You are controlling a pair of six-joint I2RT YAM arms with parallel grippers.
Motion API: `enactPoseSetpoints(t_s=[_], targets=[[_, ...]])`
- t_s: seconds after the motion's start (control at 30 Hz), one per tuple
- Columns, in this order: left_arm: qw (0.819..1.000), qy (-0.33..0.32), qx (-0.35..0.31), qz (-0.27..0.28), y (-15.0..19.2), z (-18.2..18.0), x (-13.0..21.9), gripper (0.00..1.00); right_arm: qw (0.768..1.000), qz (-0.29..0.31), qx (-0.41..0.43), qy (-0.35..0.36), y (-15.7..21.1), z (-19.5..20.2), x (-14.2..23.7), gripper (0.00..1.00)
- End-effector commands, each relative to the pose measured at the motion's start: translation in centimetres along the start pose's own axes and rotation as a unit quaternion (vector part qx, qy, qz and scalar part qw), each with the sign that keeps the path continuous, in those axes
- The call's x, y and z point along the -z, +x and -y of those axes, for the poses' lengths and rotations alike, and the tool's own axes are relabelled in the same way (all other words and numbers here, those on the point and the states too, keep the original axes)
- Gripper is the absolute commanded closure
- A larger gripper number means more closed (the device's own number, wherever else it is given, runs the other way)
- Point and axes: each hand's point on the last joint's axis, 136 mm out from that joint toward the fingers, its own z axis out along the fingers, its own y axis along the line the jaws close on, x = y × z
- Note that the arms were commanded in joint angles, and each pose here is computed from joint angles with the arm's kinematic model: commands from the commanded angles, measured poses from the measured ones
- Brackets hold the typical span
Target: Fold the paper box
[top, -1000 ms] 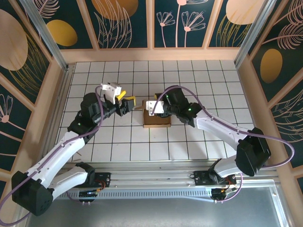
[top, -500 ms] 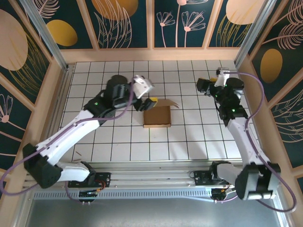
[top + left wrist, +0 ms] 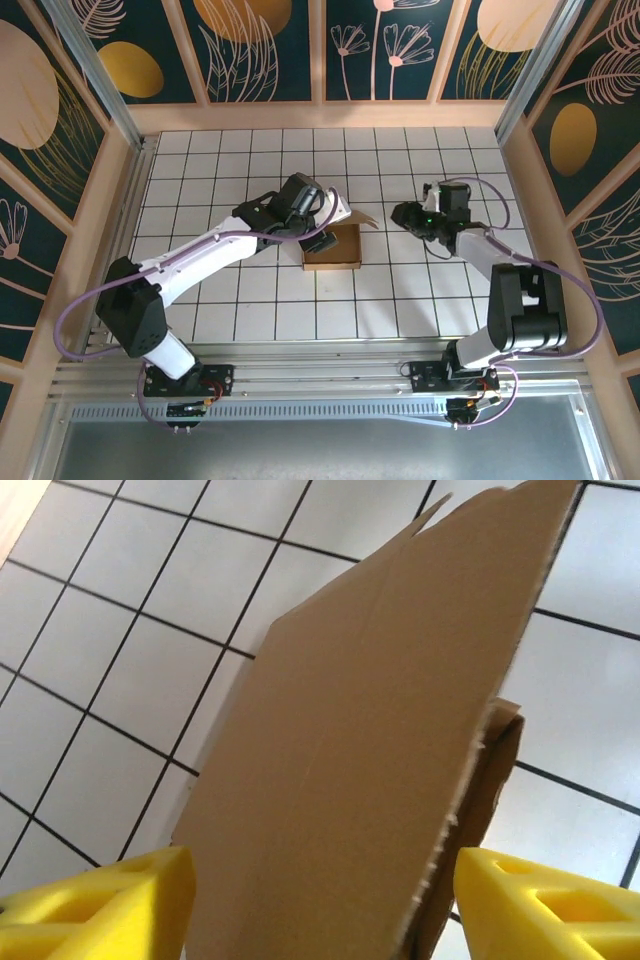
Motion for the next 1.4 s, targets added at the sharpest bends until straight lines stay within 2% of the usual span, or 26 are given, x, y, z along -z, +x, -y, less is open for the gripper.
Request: enactPoseSetpoints(t_s=[0.0,0.2,0.43,0.73,0.87,1.0,1.37], targets=[[1.000,-0.027,-0.004,-0.009,0.3,-0.6,-0.3,0.37,1.000,0.009,0.017,0.000,-0.9,-1.5,-0.7,0.61],[0.999,-0.049,-0.010,-0.017,0.8,-1.3,-0.7,0.51,1.000,0.001,0.028,0.002,-0.6,-2.0,-1.6,0.64],[0.999,-0.046,-0.013,-0.018,0.8,-1.3,-0.9,0.62,0.999,-0.011,0.035,-0.004,0.2,-2.7,-2.2,0.72],[0.999,-0.036,-0.008,-0.020,1.1,-0.8,-1.5,0.65,0.999,-0.013,0.041,-0.014,0.8,-3.7,-2.6,0.75],[0.999,-0.026,-0.002,-0.019,1.3,-0.4,-1.8,0.76,0.999,-0.017,0.029,-0.022,1.3,-3.8,-2.9,0.76],[1.000,-0.017,0.002,-0.024,1.7,0.1,-2.4,0.81,0.999,-0.022,0.002,-0.039,2.1,-4.2,-3.2,0.79],[1.000,-0.008,0.008,-0.020,1.1,0.2,-2.5,0.81,0.997,-0.043,-0.018,-0.057,3.3,-6.0,-4.5,0.79]])
